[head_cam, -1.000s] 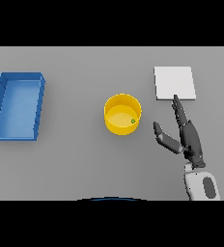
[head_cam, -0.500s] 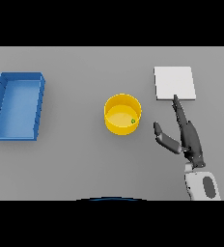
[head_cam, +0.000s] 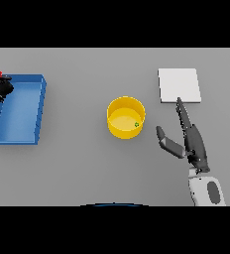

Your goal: Pick up the red beaker and tilt it to pour out 1 green nut into yellow bowl. Pick up the yellow bowl and place it on the metallic measuring scale.

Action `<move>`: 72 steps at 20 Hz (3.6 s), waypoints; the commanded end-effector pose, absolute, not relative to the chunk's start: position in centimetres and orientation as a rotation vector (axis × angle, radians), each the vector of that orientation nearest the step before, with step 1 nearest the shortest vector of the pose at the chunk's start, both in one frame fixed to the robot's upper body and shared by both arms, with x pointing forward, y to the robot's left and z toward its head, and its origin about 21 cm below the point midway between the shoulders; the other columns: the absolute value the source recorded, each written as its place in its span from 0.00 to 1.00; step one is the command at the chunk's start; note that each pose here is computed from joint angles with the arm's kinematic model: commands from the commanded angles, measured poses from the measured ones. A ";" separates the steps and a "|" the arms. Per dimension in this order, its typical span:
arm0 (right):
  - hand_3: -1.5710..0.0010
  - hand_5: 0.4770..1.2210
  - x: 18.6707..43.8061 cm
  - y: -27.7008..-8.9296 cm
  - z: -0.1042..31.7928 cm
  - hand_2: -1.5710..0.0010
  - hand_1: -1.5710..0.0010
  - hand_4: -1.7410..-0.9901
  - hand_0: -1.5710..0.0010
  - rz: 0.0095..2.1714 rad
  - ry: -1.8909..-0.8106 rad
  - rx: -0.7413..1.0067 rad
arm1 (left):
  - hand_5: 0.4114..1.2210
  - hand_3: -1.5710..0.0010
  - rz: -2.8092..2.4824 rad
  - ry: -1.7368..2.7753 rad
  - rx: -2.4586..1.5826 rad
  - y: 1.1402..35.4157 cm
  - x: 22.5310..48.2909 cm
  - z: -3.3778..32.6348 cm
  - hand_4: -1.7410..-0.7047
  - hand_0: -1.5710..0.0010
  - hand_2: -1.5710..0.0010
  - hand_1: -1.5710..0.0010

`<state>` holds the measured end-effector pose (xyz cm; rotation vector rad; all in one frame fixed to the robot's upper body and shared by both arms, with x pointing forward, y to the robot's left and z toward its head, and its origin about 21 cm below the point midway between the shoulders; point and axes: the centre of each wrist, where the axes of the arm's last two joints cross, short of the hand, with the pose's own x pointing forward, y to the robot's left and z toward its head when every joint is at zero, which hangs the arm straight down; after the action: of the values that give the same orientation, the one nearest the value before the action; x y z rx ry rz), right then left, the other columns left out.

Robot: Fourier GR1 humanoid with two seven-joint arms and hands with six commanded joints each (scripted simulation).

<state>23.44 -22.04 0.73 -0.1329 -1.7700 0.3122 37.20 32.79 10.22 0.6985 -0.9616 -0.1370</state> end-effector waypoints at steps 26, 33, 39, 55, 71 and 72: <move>1.00 0.30 27.3 -21.3 5.2 1.00 1.00 0.70 1.00 1.089 -1.682 -0.306 | 0.32 1.00 -0.408 -1.112 0.626 32.8 35.8 9.3 0.98 0.99 1.00 0.99; 1.00 0.31 30.5 -18.3 7.0 1.00 1.00 0.70 1.00 1.737 -1.572 -0.382 | 0.33 1.00 -0.417 -1.113 0.609 32.8 35.8 10.0 0.99 1.00 1.00 1.00; 1.00 0.31 32.5 -16.1 6.7 1.00 1.00 0.69 1.00 2.013 -1.419 -0.359 | 0.34 1.00 -0.411 -1.119 0.593 33.2 35.5 9.7 0.98 1.00 1.00 1.00; 0.97 0.45 34.9 -12.0 4.9 0.99 0.99 0.54 1.00 2.172 -1.152 -0.355 | 0.34 1.00 -0.396 -1.138 0.588 34.3 34.6 9.8 0.99 1.00 1.00 1.00; 0.18 0.98 35.1 -12.9 5.2 0.16 0.04 0.03 0.04 2.178 -1.227 -0.342 | 0.35 1.00 -0.406 -1.136 0.585 34.0 35.0 10.1 0.99 1.00 1.00 1.00; 0.17 0.98 35.3 -13.2 5.5 0.16 0.03 0.02 0.03 2.171 -1.233 -0.338 | 0.35 1.00 -0.409 -1.138 0.585 34.2 35.0 10.1 0.99 1.00 1.00 1.00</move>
<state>35.29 -13.22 5.57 -0.3390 -1.2328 2.1702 35.01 34.16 10.10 0.5857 -1.1384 -0.4089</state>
